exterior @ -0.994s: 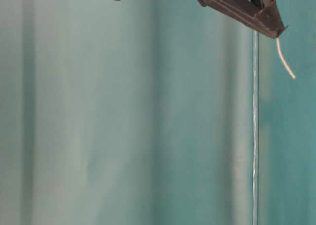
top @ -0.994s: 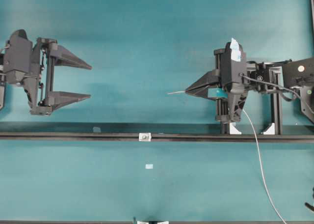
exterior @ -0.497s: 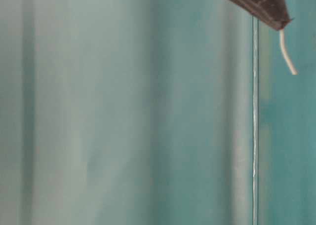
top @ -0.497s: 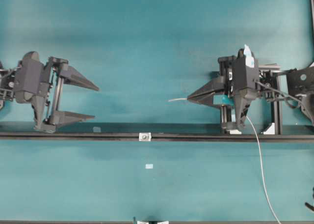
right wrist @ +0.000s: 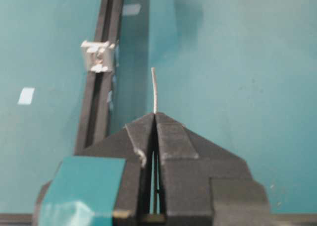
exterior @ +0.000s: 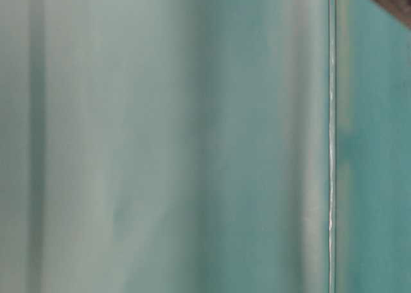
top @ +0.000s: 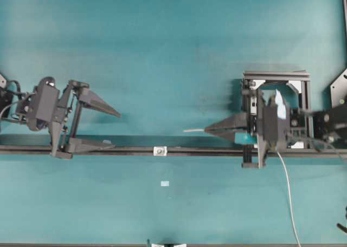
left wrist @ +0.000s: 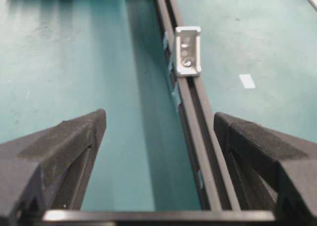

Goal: Insert the wire through the hole in the metal fitting marked with a red label. (retake)
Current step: 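Lift the wire with the right gripper and carry it toward the rail, then align the wire tip with the red-ringed hole in the white bracket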

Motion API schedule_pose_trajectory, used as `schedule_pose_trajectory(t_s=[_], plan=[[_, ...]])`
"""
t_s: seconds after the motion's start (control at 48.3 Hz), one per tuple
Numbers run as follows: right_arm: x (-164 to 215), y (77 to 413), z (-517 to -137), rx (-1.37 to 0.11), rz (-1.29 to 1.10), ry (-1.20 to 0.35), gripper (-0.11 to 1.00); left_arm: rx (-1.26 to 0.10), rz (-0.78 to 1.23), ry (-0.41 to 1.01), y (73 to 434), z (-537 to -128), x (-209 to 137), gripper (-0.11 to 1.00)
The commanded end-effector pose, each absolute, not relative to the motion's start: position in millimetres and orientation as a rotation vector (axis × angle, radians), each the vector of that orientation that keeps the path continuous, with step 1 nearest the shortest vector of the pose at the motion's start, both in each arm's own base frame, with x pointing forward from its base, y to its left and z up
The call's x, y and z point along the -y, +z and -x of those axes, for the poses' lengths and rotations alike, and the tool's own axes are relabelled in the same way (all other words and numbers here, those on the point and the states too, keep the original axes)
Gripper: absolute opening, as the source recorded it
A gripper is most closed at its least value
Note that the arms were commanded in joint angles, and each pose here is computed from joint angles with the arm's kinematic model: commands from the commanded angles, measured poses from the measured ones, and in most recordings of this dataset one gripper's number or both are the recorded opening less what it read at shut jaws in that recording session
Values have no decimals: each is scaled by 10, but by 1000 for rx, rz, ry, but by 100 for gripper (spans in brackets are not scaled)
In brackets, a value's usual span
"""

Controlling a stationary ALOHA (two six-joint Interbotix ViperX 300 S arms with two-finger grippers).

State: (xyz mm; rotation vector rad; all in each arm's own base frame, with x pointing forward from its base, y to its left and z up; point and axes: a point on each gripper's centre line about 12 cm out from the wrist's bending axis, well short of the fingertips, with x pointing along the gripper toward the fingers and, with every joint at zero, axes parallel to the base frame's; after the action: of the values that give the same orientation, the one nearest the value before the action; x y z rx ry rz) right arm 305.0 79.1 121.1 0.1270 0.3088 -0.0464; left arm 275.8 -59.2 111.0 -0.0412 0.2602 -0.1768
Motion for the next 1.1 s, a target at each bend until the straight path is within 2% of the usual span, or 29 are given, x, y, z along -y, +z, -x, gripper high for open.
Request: schedule_pose_trajectory(t_s=[0.0, 0.311, 1.077], plan=[[-920, 1259, -3060, -273, -134, -53, 3, -225, 42, -190, 1133, -2839, 649, 47], [-1137, 1117, -3047, -222, -84, -21, 3, -184, 39, -215, 972, -2901, 741, 47], [-1157, 929, -3127, -204, -58, -43, 3, -170, 42, -220, 871, -3028, 793, 47]])
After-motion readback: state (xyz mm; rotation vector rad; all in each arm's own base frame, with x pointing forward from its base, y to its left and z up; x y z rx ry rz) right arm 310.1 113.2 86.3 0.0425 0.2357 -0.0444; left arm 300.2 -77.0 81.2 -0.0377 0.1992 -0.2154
